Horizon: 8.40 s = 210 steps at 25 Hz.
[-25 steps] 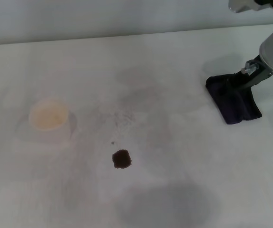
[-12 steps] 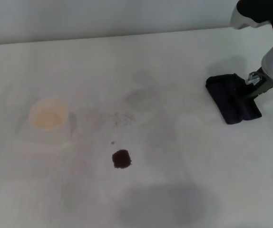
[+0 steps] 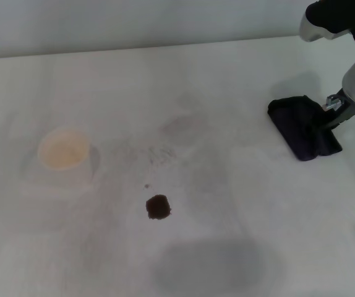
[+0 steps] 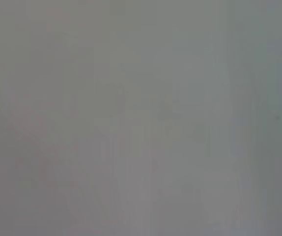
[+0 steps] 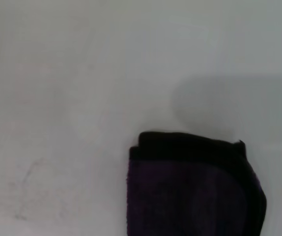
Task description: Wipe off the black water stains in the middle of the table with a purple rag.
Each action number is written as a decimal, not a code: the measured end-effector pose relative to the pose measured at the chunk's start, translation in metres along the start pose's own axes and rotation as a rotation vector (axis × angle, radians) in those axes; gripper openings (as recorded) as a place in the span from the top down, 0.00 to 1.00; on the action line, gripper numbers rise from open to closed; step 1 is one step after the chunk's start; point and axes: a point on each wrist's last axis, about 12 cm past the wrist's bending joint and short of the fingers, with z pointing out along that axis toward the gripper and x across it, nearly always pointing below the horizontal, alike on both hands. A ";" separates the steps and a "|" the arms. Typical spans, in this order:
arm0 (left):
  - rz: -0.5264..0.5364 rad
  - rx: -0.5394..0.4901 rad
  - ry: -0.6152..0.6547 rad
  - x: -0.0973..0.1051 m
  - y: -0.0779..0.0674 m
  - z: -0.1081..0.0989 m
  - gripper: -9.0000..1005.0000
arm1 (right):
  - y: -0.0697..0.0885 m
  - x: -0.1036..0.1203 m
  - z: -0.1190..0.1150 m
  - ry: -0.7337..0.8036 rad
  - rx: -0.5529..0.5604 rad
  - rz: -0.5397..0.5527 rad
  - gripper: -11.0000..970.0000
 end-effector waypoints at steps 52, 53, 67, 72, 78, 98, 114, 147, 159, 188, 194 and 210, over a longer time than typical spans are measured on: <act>-0.006 0.023 -0.012 -0.002 -0.010 0.012 0.14 | 0.185 0.000 -0.016 -0.039 -0.518 -0.441 0.89; -0.006 0.025 -0.012 -0.002 -0.010 0.013 0.14 | 0.192 0.002 -0.015 -0.031 -0.529 -0.458 0.89; -0.005 0.032 -0.010 -0.002 -0.011 0.015 0.14 | 0.194 -0.006 -0.012 -0.042 -0.457 -0.458 0.89; -0.001 0.028 -0.010 -0.003 -0.009 0.014 0.14 | 0.168 -0.015 -0.014 -0.065 -0.379 -0.407 0.89; 0.011 0.013 0.003 -0.002 -0.007 0.020 0.14 | 0.148 -0.018 -0.015 -0.097 -0.327 -0.360 0.89; 0.012 0.032 -0.015 -0.006 -0.014 0.029 0.14 | 0.224 0.017 -0.016 -0.055 -0.614 -0.573 0.89; 0.008 0.017 -0.004 -0.003 -0.012 0.022 0.14 | 0.149 -0.015 -0.009 -0.097 -0.317 -0.382 0.89; 0.016 0.032 -0.001 -0.006 -0.013 0.037 0.14 | 0.033 0.008 -0.020 -0.060 -0.119 -0.105 0.89; 0.015 0.029 0.000 -0.006 -0.014 0.037 0.14 | 0.023 0.018 -0.012 -0.049 -0.076 -0.090 0.70; 0.006 0.016 0.020 -0.004 -0.015 0.039 0.14 | -0.081 0.073 -0.012 -0.803 -0.362 0.111 0.58; 0.006 0.014 0.031 -0.003 -0.015 0.042 0.14 | -0.087 0.095 0.014 -0.938 -0.325 0.157 0.58; 0.005 0.011 0.047 -0.001 -0.015 0.043 0.14 | -0.077 0.129 0.062 -1.133 -0.009 0.271 0.58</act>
